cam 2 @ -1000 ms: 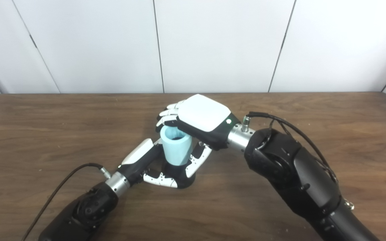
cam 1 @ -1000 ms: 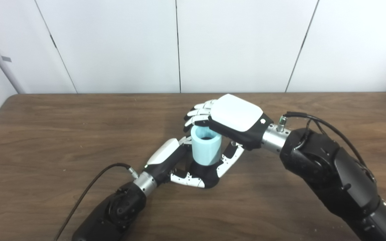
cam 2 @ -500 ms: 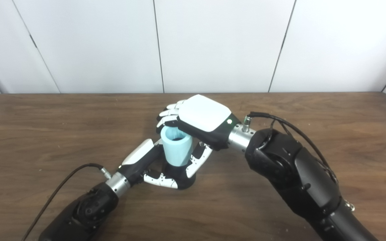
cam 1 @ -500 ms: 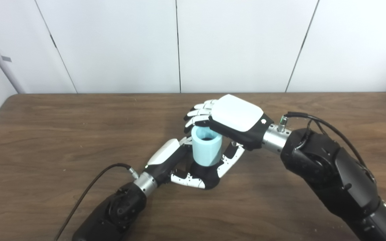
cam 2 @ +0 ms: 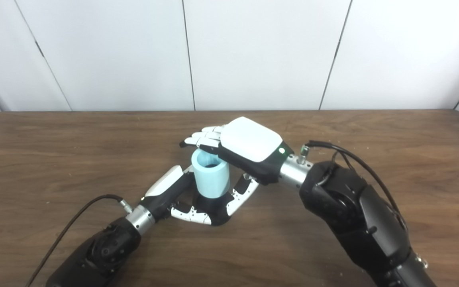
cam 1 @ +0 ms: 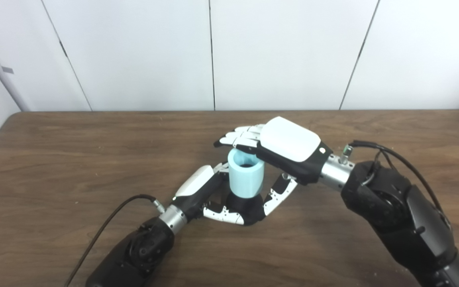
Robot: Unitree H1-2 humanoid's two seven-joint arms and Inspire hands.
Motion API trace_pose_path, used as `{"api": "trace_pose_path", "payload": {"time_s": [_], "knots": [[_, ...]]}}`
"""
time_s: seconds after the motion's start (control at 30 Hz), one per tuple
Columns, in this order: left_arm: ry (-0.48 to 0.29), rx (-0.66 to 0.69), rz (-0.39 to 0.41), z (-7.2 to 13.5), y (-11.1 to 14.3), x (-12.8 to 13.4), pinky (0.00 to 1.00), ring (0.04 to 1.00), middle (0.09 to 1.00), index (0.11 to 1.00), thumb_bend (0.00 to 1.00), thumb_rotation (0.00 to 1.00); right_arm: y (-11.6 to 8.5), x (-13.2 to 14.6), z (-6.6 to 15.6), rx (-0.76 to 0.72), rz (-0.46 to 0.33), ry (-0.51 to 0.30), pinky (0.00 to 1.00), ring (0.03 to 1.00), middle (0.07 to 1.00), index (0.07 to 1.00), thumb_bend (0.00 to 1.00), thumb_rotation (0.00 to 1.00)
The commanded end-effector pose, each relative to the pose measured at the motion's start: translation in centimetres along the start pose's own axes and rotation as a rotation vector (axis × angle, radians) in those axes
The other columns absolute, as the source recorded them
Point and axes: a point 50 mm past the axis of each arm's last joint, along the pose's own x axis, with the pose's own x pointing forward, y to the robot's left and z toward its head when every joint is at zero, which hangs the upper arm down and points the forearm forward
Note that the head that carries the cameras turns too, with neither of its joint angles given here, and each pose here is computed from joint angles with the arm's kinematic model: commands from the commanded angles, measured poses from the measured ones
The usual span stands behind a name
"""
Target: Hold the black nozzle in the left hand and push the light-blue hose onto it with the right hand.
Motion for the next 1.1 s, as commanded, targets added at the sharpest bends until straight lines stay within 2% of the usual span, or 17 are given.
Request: {"api": "trace_pose_path", "payload": {"time_s": [0.0, 0.07, 0.2, 0.33, 0.8, 1.07], "knots": [[0.239, 0.019, -0.261, -3.9, -5.1, -3.9, 1.0, 0.969, 0.79, 0.441, 0.58, 0.36, -2.5, 0.2, 0.6, -0.035, -0.129, -0.074, 0.83, 0.902, 0.916, 0.92, 0.86, 0.34], [0.239, 0.022, -0.262, -3.9, -5.1, -3.9, 1.0, 0.969, 0.79, 0.44, 0.58, 0.36, -2.7, 0.0, 0.5, -0.032, -0.165, -0.087, 0.87, 0.916, 0.932, 0.928, 0.86, 0.34], [0.24, 0.027, -0.264, -4.0, -5.0, -3.8, 1.0, 0.969, 0.79, 0.437, 0.58, 0.36, -3.0, -0.1, 0.4, -0.036, -0.225, -0.107, 0.87, 0.93, 0.952, 0.934, 0.85, 0.34], [0.238, 0.029, -0.264, -4.0, -4.8, -3.7, 1.0, 0.97, 0.79, 0.432, 0.58, 0.36, -2.9, -0.1, 0.5, -0.045, -0.255, -0.13, 0.88, 0.934, 0.957, 0.939, 0.85, 0.34], [0.236, 0.033, -0.261, -4.1, -4.7, -3.7, 1.0, 0.97, 0.794, 0.431, 0.58, 0.36, -1.7, -1.0, 0.4, -0.054, -0.225, -0.169, 0.91, 0.942, 0.96, 0.93, 0.84, 0.34], [0.237, 0.035, -0.258, -4.1, -4.5, -3.7, 1.0, 0.97, 0.795, 0.431, 0.58, 0.36, 0.3, -2.1, 0.1, -0.069, -0.161, -0.168, 0.93, 0.962, 0.974, 0.95, 0.8, 0.38]]}}
